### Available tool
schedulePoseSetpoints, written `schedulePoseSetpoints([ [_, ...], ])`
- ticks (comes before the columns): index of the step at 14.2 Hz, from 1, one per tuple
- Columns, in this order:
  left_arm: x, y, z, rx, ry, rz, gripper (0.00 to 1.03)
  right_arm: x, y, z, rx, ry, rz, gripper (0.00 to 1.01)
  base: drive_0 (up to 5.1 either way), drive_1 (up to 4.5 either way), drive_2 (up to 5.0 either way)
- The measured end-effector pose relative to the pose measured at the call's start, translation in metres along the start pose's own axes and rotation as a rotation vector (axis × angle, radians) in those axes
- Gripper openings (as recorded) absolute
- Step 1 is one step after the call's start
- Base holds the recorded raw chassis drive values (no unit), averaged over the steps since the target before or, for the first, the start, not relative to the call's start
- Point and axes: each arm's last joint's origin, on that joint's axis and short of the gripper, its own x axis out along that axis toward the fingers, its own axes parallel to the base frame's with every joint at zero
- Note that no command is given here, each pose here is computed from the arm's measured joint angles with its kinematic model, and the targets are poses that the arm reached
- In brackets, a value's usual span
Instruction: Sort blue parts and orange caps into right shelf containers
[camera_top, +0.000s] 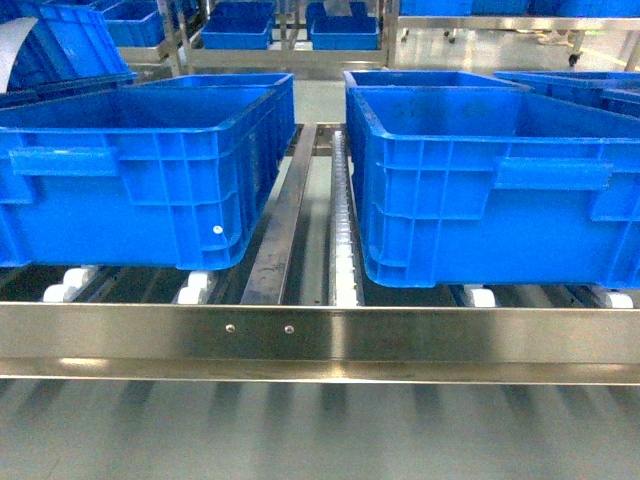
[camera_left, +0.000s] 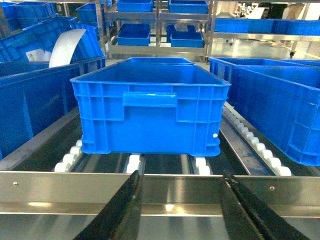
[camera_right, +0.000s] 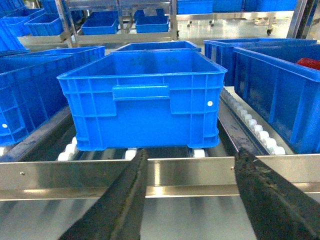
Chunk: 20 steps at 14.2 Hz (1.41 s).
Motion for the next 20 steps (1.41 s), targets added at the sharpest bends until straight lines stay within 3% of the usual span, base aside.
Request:
schedulePoseSetpoints([
  [2,0.0,0.0,0.0,0.0,0.0,0.0,0.73,0.0,0.0,0.0,0.0,0.0,0.0,0.76,0.0,0.0,0.0],
  [4,0.0,0.0,0.0,0.0,0.0,0.0,0.97,0.0,0.0,0.0,0.0,0.0,0.0,1.0,0.0,0.0,0.0],
  [20,0.0,0.0,0.0,0.0,0.0,0.0,0.98,0.0,0.0,0.0,0.0,0.0,0.0,0.98,0.0,0.0,0.0],
])
